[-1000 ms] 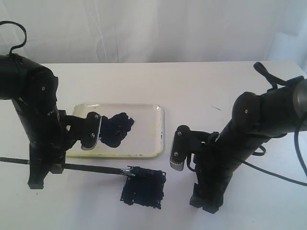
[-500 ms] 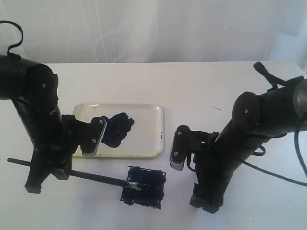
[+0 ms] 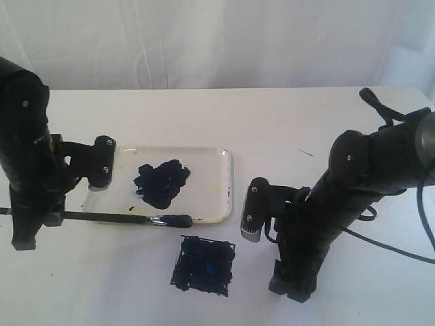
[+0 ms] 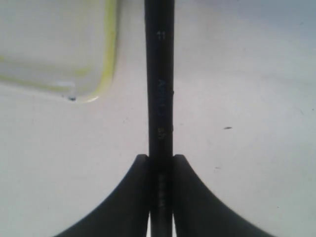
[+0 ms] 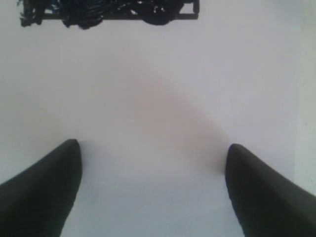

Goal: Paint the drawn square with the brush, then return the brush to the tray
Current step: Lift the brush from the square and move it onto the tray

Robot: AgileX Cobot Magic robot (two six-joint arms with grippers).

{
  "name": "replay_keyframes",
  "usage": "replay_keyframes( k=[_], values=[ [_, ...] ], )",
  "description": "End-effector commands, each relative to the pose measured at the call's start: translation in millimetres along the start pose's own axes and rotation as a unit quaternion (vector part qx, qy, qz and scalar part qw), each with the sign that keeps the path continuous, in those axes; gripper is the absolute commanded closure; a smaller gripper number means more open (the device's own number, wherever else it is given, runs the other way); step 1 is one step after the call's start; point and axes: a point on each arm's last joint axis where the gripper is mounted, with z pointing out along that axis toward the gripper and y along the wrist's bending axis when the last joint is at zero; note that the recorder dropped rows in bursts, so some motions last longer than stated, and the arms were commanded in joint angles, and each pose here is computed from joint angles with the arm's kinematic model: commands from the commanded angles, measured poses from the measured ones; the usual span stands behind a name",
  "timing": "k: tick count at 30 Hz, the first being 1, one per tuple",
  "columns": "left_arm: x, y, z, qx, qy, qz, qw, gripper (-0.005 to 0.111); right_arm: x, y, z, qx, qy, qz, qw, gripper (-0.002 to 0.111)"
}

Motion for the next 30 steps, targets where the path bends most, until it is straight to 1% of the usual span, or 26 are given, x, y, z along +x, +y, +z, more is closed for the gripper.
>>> replay_keyframes(
  k=[1,8,11,12,14,16,18,19,22,25,27,30],
  values=[
    [15,6.3,-2,-0.001,0.000,-0.051,0.999,0.107,1,-2,4,0.012,0.002,0.003,1.000,0.034],
    [30,19.8,1,-0.027,-0.016,-0.142,0.989,0.107,0,-4,4,0.022,-0.001,0.003,1.000,0.034],
    [41,24.7,2,-0.031,-0.017,-0.210,0.977,0.107,0,-4,4,0.022,-0.001,0.003,1.000,0.034],
    [45,26.8,3,-0.034,-0.018,-0.224,0.974,0.107,0,-4,4,0.022,-0.001,0.003,1.000,0.034],
    [51,30.7,4,-0.041,-0.024,-0.242,0.969,0.107,0,-4,4,0.022,-0.001,0.003,1.000,0.034],
    [51,35.4,5,-0.053,-0.047,-0.257,0.964,0.107,0,-4,4,0.022,-0.001,0.003,1.000,0.034],
    [49,37.5,6,-0.064,-0.059,-0.255,0.963,0.107,0,-4,4,0.022,-0.001,0.003,1.000,0.034],
    [48,38.0,7,-0.066,-0.062,-0.242,0.966,0.107,0,-4,4,0.022,-0.001,0.003,1.000,0.034],
    [42,37.5,19,-0.042,-0.070,-0.205,0.975,0.107,0,-4,4,0.024,-0.002,0.003,1.000,0.034],
    [38,36.9,34,-0.015,-0.068,-0.184,0.981,0.107,0,-4,4,0.026,-0.003,0.003,1.000,0.034],
    [38,35.2,40,0.002,-0.058,-0.182,0.982,0.107,0,-4,4,0.026,-0.003,0.003,1.000,0.034],
    [38,35.9,42,0.000,-0.056,-0.174,0.983,0.107,0,-4,4,0.026,-0.003,0.003,1.000,0.034]
  ],
)
